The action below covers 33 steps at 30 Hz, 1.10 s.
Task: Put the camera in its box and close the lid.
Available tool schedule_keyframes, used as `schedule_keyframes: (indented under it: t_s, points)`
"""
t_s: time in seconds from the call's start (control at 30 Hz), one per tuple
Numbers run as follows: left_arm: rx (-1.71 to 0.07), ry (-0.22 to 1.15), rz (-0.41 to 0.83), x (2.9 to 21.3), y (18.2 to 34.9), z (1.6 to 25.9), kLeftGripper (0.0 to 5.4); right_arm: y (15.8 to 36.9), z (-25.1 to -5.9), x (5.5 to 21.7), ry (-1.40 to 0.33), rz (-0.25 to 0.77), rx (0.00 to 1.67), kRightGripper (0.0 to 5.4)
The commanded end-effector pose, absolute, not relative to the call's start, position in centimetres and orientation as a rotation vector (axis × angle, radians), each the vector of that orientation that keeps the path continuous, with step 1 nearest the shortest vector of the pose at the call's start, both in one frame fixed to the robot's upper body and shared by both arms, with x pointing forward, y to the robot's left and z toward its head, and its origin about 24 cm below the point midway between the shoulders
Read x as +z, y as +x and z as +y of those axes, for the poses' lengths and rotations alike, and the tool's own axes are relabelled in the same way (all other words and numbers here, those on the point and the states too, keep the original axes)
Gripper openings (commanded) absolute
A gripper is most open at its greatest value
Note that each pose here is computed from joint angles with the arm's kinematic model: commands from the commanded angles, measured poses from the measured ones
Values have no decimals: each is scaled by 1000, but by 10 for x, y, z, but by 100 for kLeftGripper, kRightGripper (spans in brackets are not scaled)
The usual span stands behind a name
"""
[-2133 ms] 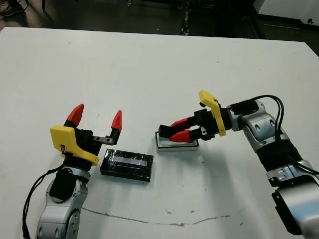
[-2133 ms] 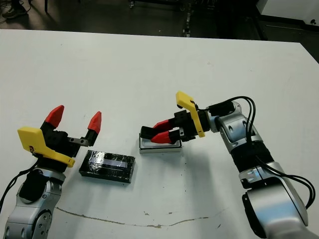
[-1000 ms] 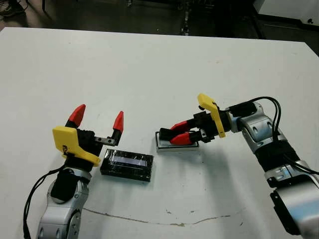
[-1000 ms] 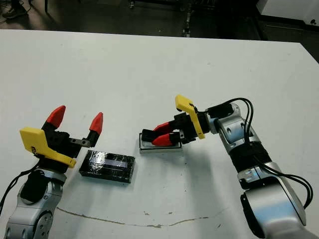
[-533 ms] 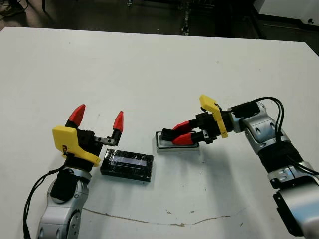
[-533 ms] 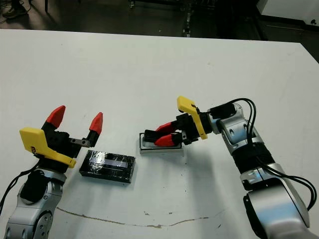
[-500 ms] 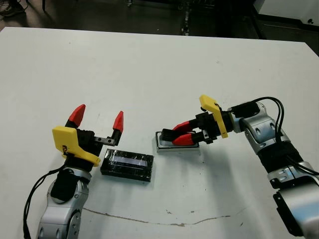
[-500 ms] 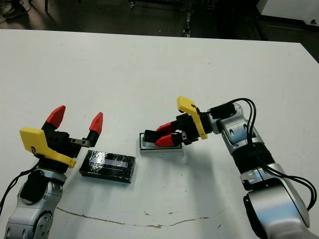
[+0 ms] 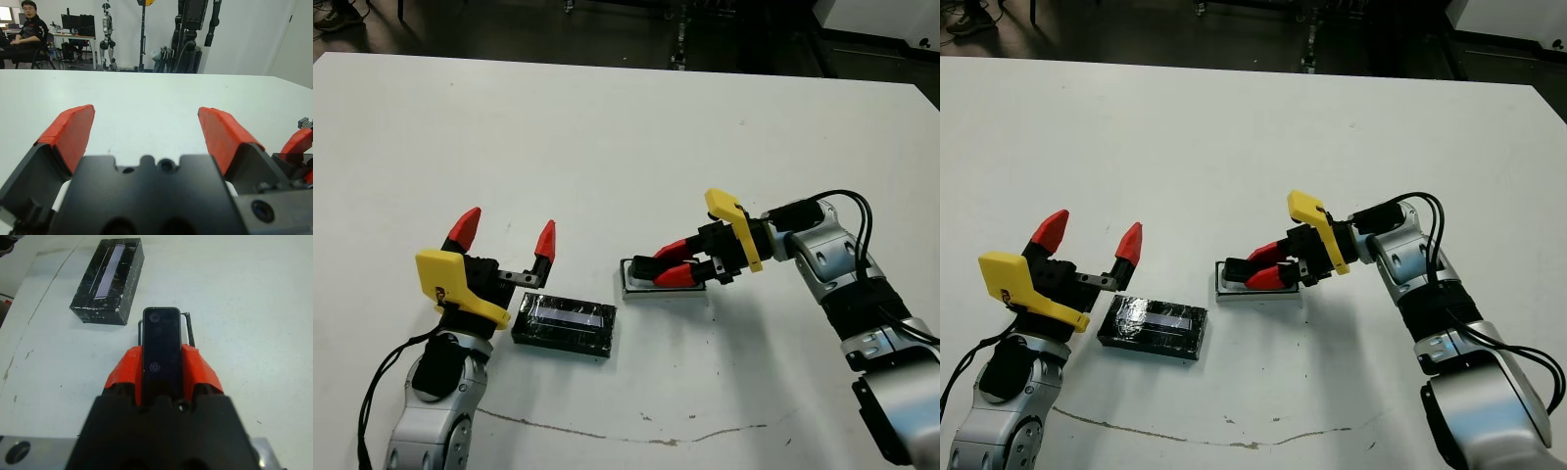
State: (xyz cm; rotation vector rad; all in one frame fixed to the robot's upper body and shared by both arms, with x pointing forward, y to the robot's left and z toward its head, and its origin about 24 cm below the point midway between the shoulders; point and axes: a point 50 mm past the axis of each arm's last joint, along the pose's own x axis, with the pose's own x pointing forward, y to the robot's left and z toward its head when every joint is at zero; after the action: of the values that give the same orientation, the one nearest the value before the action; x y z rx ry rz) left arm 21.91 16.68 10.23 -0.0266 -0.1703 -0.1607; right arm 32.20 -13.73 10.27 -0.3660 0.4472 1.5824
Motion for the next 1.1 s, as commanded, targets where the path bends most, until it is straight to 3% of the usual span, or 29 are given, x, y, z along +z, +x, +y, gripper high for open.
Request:
schedule_keyframes:
  t_s: [0.03,0.47,0.73,1.1]
  points:
    - [-164,-41,-155,100,218,167,540,317,-155,90,-390,554,1540,165]
    - [-154,-29,-166,103,219,166,540,315,-150,85,-392,540,1378,165]
    - [-161,-35,-169,104,219,166,540,313,-148,90,-365,554,1319,289]
    - [-161,-33,-165,104,218,166,540,313,-150,89,-343,544,1332,409]
